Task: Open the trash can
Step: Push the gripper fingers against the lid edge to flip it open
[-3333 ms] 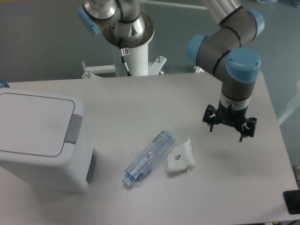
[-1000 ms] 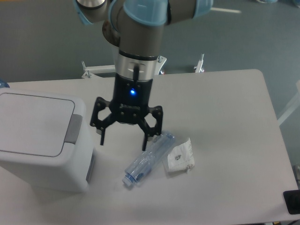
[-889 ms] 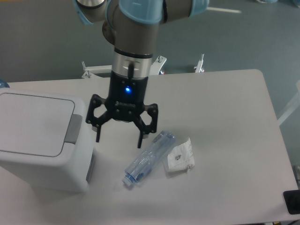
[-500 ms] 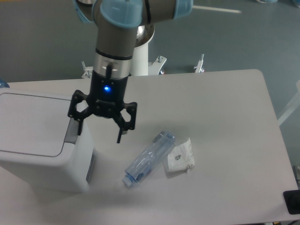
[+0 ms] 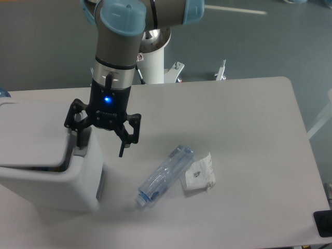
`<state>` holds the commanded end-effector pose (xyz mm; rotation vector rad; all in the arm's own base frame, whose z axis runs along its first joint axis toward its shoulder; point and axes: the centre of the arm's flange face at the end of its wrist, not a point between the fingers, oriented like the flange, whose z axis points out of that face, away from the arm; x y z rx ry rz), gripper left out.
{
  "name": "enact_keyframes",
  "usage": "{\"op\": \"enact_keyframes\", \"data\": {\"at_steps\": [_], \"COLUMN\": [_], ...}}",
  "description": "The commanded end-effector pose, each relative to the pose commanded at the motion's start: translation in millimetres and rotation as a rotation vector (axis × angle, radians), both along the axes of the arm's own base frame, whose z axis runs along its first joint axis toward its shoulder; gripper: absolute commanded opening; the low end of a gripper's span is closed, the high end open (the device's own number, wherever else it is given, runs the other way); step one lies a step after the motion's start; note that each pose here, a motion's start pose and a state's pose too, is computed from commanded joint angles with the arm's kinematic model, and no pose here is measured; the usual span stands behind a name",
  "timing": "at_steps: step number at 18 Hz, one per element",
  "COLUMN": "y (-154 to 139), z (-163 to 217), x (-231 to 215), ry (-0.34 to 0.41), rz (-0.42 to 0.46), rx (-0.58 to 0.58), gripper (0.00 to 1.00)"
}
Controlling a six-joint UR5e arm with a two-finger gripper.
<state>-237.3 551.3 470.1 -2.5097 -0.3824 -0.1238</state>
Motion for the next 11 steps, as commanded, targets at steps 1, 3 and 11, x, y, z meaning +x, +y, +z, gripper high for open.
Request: {"op": "enact_keyframes", "data": {"at_steps": [1, 3, 11], "y": [-0.1, 0.3, -11.8], "z": [1.6, 7.1, 31.2], "x": [-1.1, -1.2, -34.1], "ry": [0.002, 0.005, 0.033], "rz": [0.002, 0.003, 0.062], "rx": [0.002, 0.01, 0.046], "gripper": [1.0, 1.0, 1.0]}}
